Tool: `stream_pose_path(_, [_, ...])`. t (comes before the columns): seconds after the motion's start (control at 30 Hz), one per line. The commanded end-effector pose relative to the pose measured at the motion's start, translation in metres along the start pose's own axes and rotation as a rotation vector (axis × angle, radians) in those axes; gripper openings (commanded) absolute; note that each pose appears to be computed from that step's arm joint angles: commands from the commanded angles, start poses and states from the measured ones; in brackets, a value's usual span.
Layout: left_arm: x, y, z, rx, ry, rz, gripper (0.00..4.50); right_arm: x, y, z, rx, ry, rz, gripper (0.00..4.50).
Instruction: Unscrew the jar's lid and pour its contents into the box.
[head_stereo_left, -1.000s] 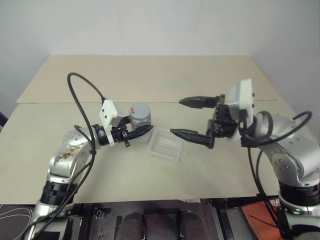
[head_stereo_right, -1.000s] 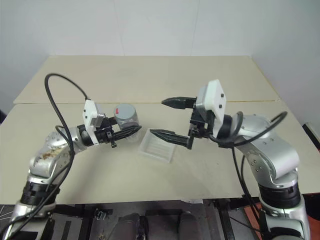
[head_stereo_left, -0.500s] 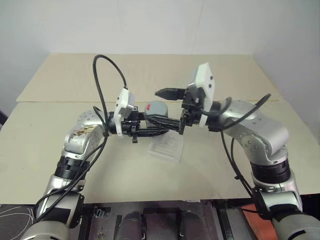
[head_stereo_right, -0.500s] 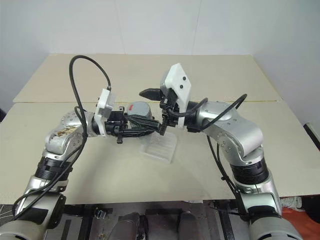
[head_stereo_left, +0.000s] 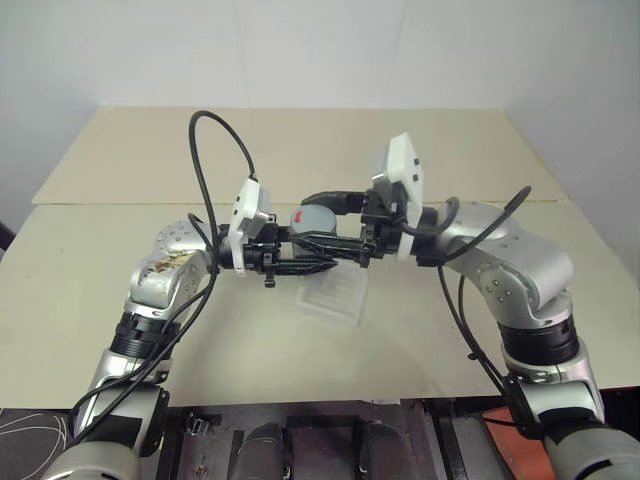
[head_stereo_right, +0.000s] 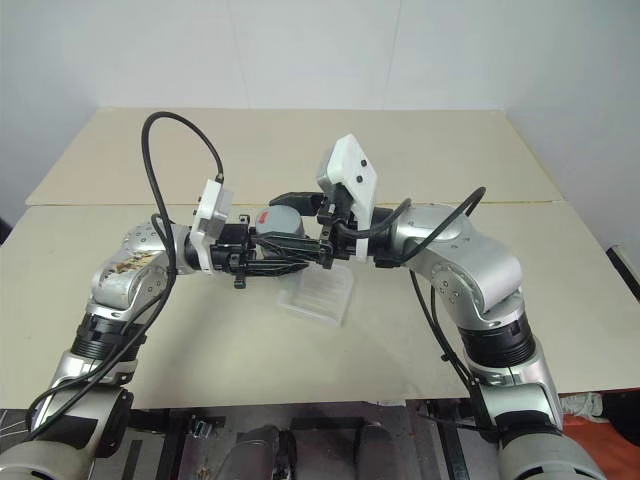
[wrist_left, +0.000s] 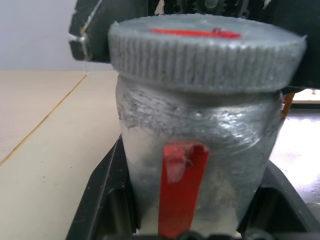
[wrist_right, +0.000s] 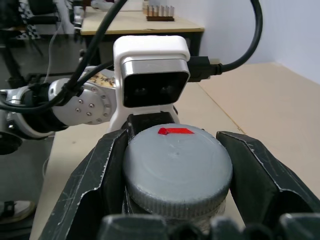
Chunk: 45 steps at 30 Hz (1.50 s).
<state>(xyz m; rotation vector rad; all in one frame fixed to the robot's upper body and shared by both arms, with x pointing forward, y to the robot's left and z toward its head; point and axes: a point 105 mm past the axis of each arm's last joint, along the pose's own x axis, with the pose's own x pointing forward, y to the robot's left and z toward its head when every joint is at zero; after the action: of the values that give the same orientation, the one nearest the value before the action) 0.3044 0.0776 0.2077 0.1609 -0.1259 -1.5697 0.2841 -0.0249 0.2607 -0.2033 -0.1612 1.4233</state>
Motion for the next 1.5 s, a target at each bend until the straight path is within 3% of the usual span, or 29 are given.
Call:
stream_pose_path(0.03, [-0.01,-0.018,0.031,0.101,-0.036,-0.176,1.93,-0.01,0.021,0.013,-0.077,-0.057,0.325,2.76])
stream_pose_path(0.2, [-0.01,-0.035,0.038,0.122,-0.016,-0.332,1.93,-0.007,0.023,0.013,-0.153,-0.032,0.638,2.76])
stream_pose_path(0.4, [-0.005,-0.036,0.038,0.12,-0.021,-0.329,1.93,0.012,0.009,0.007,-0.214,-0.012,0.662,2.76])
stream_pose_path(0.5, [-0.008,-0.03,0.035,0.106,-0.015,-0.276,1.93,0.011,0.0,0.011,-0.223,-0.048,0.577,2.76])
stream_pose_path(0.53, [-0.01,-0.027,0.034,0.099,-0.011,-0.247,1.93,0.008,-0.004,0.012,-0.226,-0.056,0.529,3.47])
stream_pose_path(0.67, [-0.019,-0.014,0.027,0.081,0.004,-0.134,1.93,-0.015,-0.013,0.018,-0.234,-0.082,0.351,4.49])
stream_pose_path(0.93, [-0.028,0.005,0.013,0.052,-0.011,0.043,1.93,-0.043,-0.003,0.022,-0.2,-0.091,0.028,4.49])
stream_pose_path(1.17, [-0.019,0.013,0.01,0.055,-0.013,0.034,1.93,-0.005,-0.002,0.025,-0.138,-0.054,-0.137,4.49])
stream_pose_path(1.5, [-0.014,0.012,0.013,0.065,-0.023,0.014,1.93,0.032,-0.009,0.019,-0.111,-0.022,-0.18,4.49])
